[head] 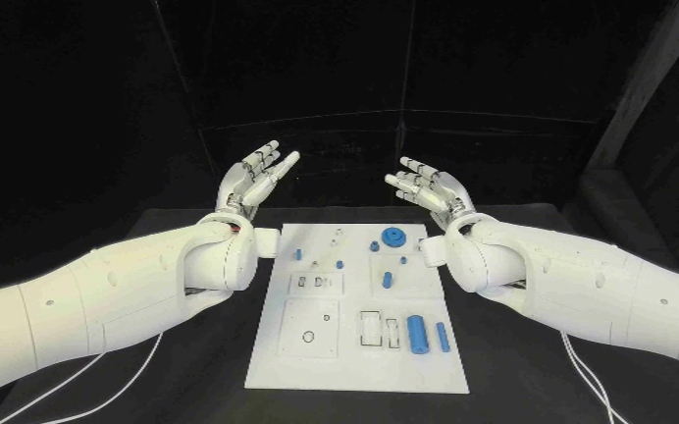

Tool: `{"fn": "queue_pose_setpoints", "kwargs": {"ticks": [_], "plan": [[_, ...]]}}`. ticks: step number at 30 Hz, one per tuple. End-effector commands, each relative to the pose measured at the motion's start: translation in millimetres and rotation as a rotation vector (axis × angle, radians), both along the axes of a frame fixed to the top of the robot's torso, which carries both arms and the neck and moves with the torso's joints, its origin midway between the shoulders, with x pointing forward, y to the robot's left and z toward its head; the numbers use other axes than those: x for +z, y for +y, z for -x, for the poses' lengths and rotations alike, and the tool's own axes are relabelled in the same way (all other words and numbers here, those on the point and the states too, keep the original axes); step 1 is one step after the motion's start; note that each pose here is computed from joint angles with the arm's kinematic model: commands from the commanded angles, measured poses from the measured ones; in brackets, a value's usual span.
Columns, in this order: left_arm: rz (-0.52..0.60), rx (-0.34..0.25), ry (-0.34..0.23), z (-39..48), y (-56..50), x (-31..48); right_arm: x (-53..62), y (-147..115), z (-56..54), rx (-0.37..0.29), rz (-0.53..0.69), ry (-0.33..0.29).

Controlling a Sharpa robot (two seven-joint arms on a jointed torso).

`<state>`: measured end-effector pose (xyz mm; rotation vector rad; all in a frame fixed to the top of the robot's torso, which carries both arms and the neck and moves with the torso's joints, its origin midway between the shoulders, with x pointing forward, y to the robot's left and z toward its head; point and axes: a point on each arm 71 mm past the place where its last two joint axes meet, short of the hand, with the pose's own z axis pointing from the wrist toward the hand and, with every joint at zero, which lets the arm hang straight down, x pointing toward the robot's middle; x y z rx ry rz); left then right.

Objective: Assemble the parts on the task board

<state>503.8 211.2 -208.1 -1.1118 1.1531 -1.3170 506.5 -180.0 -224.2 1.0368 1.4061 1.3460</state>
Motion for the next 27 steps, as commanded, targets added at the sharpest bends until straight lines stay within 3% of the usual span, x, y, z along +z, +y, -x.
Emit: {"fn": "queue_pose_setpoints", "kwargs": {"ticks": [1,7,8,11,20,27], "plan": [[0.042,-0.039,-0.046,0.2,-2.9,4.4,-1.2,11.8,-0.9,0.185,0.049,0.019],[0.042,-0.039,-0.046,0.2,-2.9,4.4,-1.2,13.6,-4.0,0.219,0.067,0.023],[0.055,-0.05,-0.063,-1.1,14.6,8.6,6.5,-4.5,-8.6,0.218,0.401,-0.216],[0.049,-0.071,-0.087,1.9,16.2,11.3,12.6,-3.7,-8.6,0.237,0.489,-0.286],[0.078,-0.155,-0.086,8.9,13.6,13.6,25.2,-4.1,-7.0,0.287,0.713,-0.41],[0.101,-0.215,-0.061,20.2,3.1,16.2,38.4,-4.6,-13.4,0.297,0.874,-0.462]]}}
